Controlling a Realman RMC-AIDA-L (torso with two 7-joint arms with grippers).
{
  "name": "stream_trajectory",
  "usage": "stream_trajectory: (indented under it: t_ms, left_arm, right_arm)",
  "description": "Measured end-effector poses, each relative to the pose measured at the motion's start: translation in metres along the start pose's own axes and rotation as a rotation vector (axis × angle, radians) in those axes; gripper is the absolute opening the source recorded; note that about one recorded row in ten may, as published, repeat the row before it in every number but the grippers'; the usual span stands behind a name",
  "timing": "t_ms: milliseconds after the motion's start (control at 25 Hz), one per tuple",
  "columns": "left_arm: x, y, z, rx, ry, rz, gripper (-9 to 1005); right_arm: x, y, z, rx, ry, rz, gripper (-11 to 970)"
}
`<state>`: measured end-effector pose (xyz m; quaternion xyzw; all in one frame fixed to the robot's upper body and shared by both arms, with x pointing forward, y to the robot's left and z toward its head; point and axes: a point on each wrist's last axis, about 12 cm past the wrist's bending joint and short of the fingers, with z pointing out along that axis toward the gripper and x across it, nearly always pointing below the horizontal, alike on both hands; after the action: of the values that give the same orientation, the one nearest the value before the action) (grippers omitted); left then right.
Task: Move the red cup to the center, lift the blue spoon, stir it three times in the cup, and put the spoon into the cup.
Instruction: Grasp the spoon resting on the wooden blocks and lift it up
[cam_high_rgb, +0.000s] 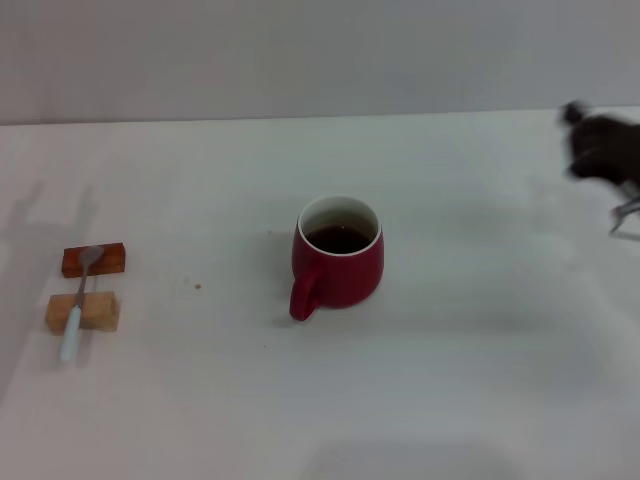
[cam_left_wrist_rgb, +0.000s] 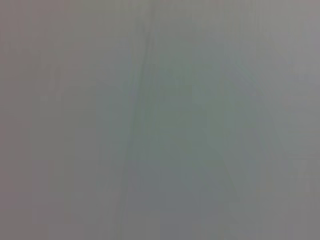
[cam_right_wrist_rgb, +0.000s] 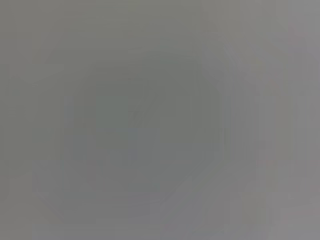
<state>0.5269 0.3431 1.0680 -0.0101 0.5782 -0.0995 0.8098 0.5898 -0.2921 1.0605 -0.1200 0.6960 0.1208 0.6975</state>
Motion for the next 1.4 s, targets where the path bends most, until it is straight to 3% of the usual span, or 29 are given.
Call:
stream_trajectory:
  t_ms: [40,200,240,480,600,800,1080,1400]
  left_arm:
    - [0.0,0.0,0.0,0.0,0.0,0.0,690]
    - [0.0,0.01,-0.004,0.007,0.065,-0.092,690]
    - [-0.001,0.013,-0.005,0.016,0.084,-0.114,690]
    - [-0.015,0.03,-0.015,0.144,0.188,-0.178,689]
    - [-0.024,0.043,-0.024,0.239,0.329,-0.226,687]
    - [-0.027,0.044,-0.042,0.327,0.474,-0.241,685]
    - [-0.021,0.044,-0.068,0.315,0.559,-0.277,681]
    - [-0.01,0.037,-0.104,0.296,0.616,-0.259,678]
  right_arm:
    - [0.0,0.0,0.0,0.0,0.0,0.0,14]
    - [-0.005,-0.025,-0.007,0.209,-0.068,-0.004,28]
    - [-0.005,-0.025,-0.007,0.209,-0.068,-0.004,32]
    - [-0.014,-0.047,-0.001,0.317,-0.051,-0.015,54]
    - [-0.02,-0.057,-0.002,0.388,-0.073,-0.042,113]
    - [-0.026,-0.066,-0.001,0.456,-0.1,-0.025,253]
    - [-0.036,-0.074,0.002,0.482,-0.134,-0.021,457]
    - [-0.053,-0.072,0.022,0.452,-0.168,-0.036,492]
